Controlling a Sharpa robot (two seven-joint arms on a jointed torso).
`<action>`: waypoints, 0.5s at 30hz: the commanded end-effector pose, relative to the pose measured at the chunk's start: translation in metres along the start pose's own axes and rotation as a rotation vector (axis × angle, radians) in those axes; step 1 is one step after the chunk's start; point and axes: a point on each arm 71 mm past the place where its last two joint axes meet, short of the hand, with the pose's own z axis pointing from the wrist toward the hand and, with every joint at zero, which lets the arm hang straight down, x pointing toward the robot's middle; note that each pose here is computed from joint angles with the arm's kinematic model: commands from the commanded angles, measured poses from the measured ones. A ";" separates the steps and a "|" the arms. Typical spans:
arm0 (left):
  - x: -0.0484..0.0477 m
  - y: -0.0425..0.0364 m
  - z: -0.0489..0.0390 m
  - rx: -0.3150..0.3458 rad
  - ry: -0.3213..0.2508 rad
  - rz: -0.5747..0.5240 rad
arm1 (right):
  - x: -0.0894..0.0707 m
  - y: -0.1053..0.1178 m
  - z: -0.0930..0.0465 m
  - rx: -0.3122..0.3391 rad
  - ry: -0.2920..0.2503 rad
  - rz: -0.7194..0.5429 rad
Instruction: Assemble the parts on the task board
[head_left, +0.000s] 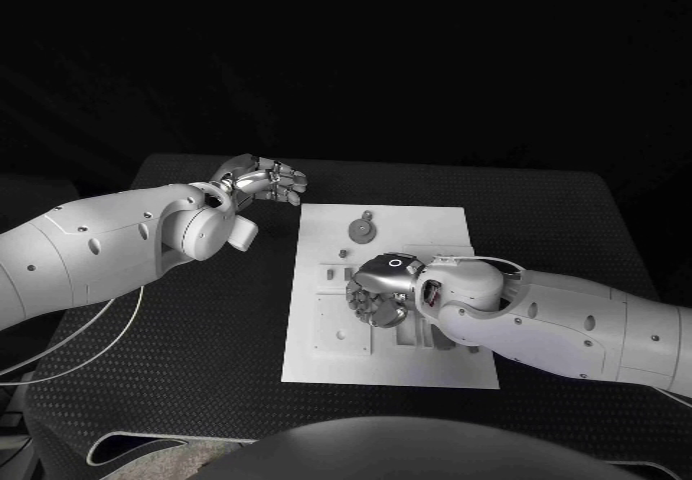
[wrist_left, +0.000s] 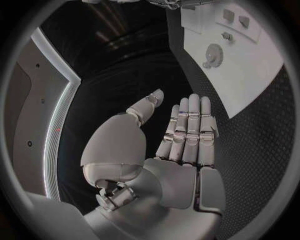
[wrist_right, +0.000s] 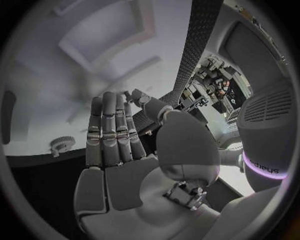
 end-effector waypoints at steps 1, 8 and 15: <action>0.0011 -0.0015 0.0003 0.007 0.013 -0.009 | -0.004 -0.003 -0.007 0.001 -0.062 0.013; -0.0021 -0.0008 -0.0001 0.006 0.004 -0.007 | -0.036 -0.021 -0.027 0.042 -0.163 0.088; -0.0029 -0.0004 -0.0004 0.004 0.005 -0.009 | -0.080 -0.065 -0.059 0.175 -0.220 0.100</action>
